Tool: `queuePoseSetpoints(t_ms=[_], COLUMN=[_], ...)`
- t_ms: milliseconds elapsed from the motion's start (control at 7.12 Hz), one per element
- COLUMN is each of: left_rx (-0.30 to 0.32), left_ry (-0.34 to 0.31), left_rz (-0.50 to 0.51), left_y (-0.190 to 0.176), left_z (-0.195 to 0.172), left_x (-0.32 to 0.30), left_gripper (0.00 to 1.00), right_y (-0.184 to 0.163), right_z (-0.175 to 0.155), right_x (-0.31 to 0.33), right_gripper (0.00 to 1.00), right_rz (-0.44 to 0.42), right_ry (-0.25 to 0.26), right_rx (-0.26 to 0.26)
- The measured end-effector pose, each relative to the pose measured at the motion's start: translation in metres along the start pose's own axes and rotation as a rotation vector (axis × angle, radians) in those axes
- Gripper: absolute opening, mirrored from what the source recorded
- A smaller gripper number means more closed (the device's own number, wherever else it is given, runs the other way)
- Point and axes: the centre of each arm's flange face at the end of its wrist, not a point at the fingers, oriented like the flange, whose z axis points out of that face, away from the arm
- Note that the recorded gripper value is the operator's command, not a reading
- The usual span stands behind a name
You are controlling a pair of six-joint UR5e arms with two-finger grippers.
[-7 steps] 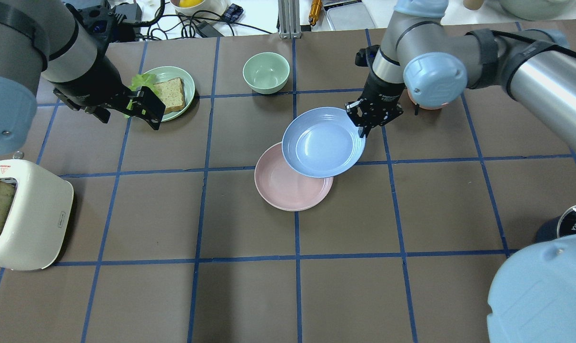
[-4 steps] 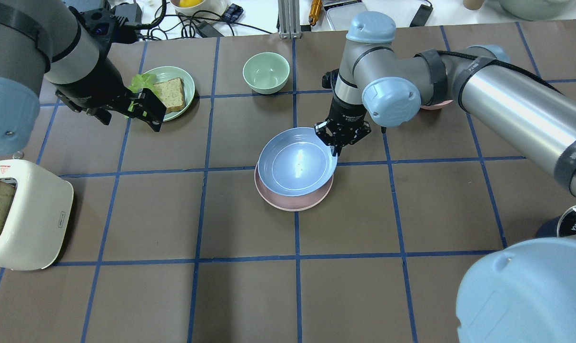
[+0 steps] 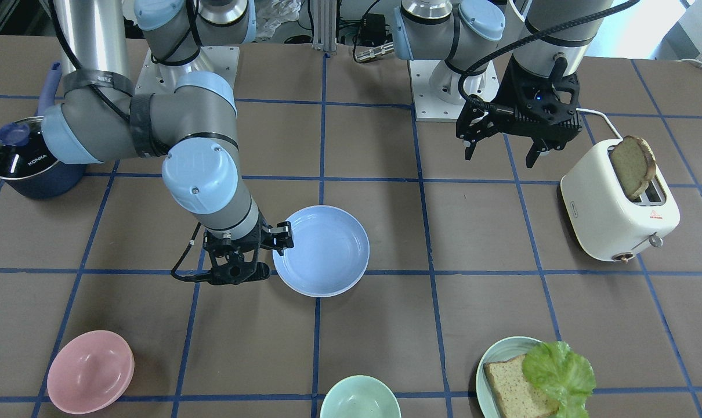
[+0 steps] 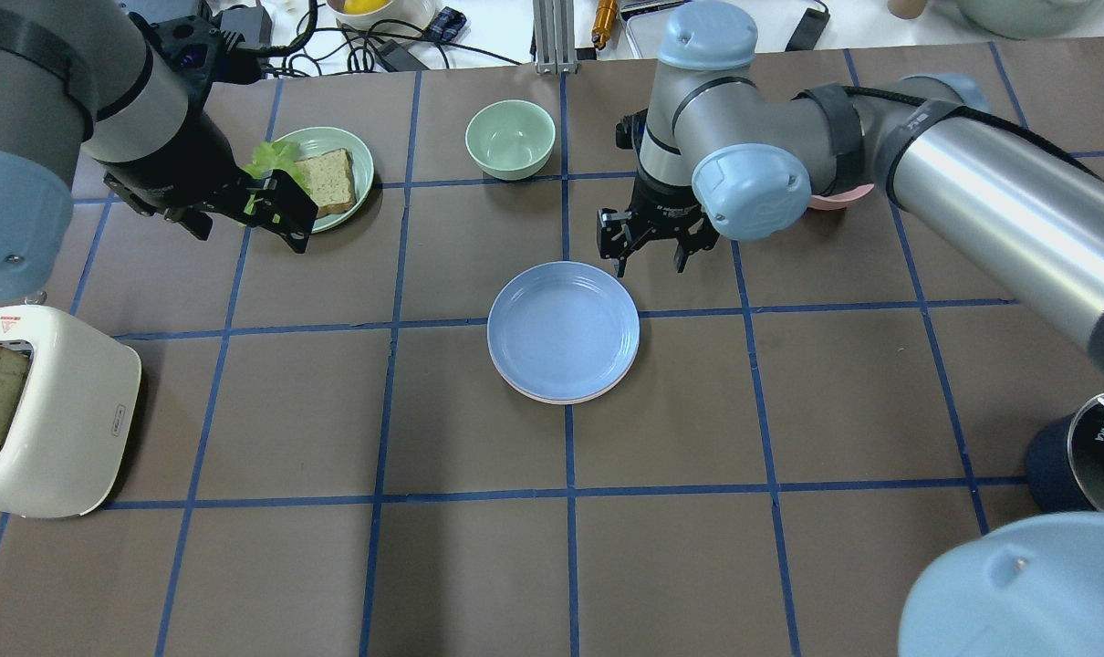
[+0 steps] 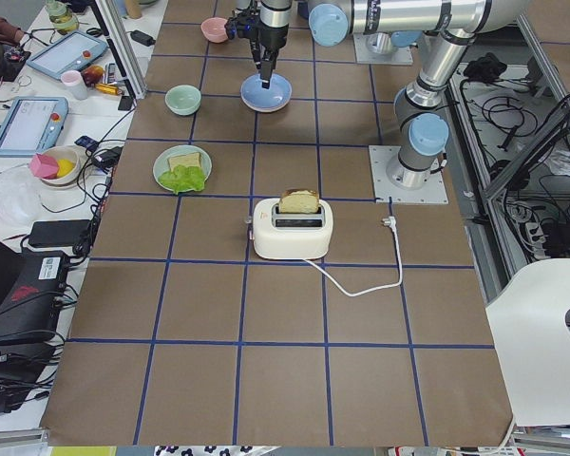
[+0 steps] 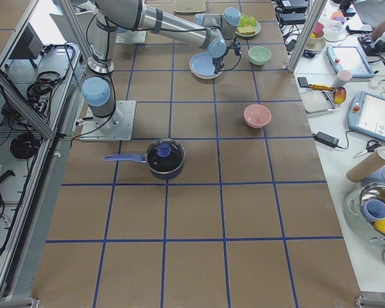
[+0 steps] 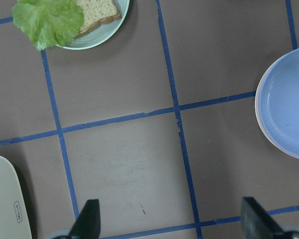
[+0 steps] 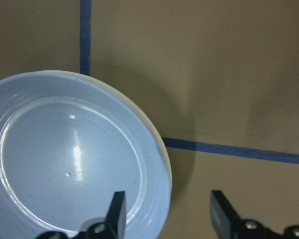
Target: Stack three plates with pink and blue
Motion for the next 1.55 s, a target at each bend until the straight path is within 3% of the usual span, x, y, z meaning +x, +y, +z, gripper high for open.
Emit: queuePoseSetpoints(t_ms=[140,421,702,983,1545], left_rx=[0.001,0.011,0.022,0.026,-0.021], left_ry=[0.0,-0.002,-0.005,-0.007,-0.002], left_rz=[0.0,0.0,0.002,0.002,0.004], left_y=[0.0,0.001,0.005,0.007,-0.001], left_z=[0.0,-0.005,-0.014,-0.019,-0.026], left_x=[0.0,0.0,0.002,0.002,0.0], left_gripper=[1.0,1.0,1.0,1.0,1.0], right_y=[0.001,0.025,0.067,0.101,0.124], right_z=[-0.048,-0.155,-0.215,-0.221,-0.22], right_x=[0.011,0.042,0.072,0.081,0.083], right_gripper=[1.0,1.0,1.0,1.0,1.0], right_rz=[0.016,0.067,0.09,0.113,0.119], right_ry=[0.017,0.033,0.039,0.037,0.079], right_rx=[0.05,0.088,0.087,0.063,0.111])
